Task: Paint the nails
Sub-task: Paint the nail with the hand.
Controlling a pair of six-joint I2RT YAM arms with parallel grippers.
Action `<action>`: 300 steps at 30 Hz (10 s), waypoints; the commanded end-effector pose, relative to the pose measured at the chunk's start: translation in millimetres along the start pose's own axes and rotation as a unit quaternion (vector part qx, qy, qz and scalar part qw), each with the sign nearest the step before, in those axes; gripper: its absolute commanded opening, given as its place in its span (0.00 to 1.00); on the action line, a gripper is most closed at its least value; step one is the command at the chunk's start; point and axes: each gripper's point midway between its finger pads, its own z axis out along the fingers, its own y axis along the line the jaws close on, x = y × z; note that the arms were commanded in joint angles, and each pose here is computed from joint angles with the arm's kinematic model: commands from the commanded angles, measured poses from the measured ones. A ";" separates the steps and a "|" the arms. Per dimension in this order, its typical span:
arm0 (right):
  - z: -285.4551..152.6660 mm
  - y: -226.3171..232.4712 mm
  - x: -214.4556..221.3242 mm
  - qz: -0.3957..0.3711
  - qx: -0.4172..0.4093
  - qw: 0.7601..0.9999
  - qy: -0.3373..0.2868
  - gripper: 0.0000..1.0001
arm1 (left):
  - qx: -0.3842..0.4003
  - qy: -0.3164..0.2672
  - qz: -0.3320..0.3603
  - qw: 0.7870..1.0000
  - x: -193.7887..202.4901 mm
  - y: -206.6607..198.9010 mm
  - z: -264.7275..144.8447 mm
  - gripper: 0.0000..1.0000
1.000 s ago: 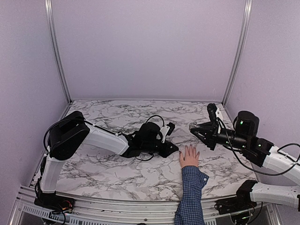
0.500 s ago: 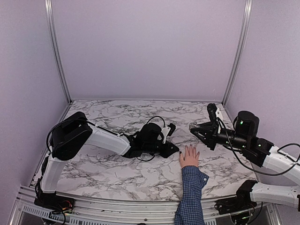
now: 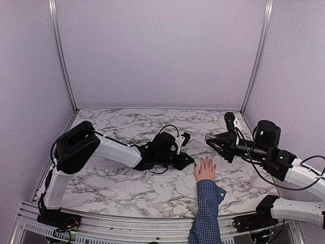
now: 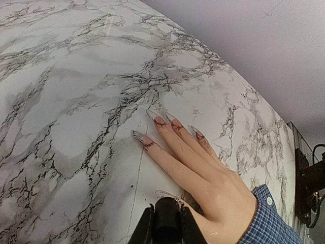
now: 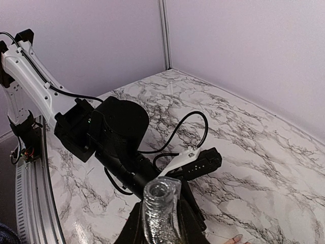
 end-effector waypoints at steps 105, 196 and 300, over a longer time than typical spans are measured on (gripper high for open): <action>-2.4 -3.0 -11.7 -0.005 0.009 1.000 -0.022 0.00 | 0.034 -0.016 0.004 0.999 -3.8 -8.6 -2.2 0.00; -3.5 -3.9 -10.7 -0.004 0.012 1.000 -0.024 0.00 | 0.067 -0.032 0.033 0.997 -15.6 -16.0 -20.5 0.00; -6.4 -4.3 -11.7 -0.004 0.017 0.999 -0.028 0.00 | 0.048 -0.014 0.000 0.999 0.7 3.1 6.1 0.00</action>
